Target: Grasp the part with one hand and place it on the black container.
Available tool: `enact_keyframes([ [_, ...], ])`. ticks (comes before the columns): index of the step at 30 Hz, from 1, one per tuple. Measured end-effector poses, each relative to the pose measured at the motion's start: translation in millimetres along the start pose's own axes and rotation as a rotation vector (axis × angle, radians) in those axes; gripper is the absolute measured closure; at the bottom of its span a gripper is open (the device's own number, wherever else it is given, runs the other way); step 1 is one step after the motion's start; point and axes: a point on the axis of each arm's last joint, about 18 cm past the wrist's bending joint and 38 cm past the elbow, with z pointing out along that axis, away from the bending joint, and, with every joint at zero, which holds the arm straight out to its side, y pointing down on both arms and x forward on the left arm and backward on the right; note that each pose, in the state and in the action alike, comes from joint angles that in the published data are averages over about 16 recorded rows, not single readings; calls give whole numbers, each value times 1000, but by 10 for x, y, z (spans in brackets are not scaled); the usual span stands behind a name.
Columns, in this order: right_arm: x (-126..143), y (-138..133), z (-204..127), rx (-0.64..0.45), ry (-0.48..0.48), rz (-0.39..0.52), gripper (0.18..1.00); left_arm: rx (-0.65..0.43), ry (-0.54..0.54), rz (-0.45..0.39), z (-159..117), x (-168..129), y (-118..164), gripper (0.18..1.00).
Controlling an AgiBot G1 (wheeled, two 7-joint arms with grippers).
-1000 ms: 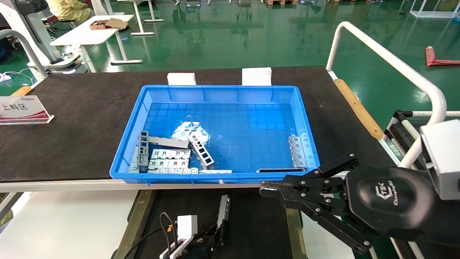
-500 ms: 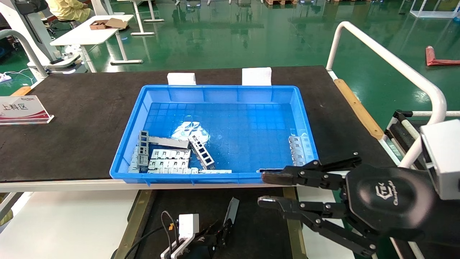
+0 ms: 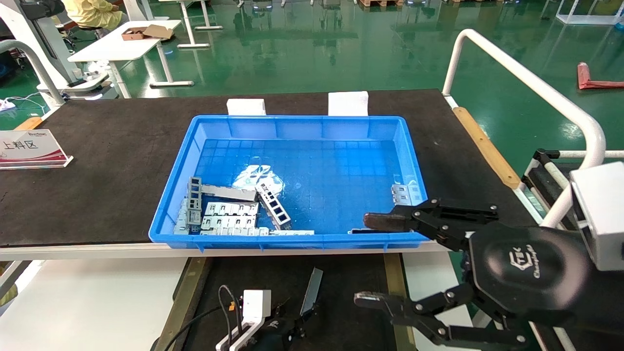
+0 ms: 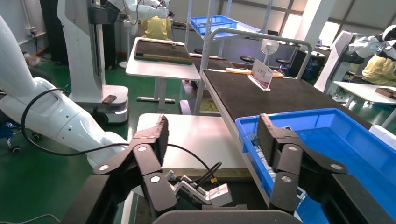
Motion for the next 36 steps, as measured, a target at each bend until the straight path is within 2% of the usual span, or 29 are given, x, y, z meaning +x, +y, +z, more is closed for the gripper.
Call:
enact_keyframes([
  [6,0,0,0,0,0,0,455,-9,79,31,-158,-19,-46,399],
  [10,0,0,0,0,0,0,364,-23,144,50,-294,-47,-88,334],
  [16,0,0,0,0,0,0,268,-50,252,77,-524,-87,-194,254],
  [27,0,0,0,0,0,0,189,-97,441,152,-960,-125,-528,190],
  [36,0,0,0,0,0,0,178,-116,521,230,-1250,-183,-789,184],
])
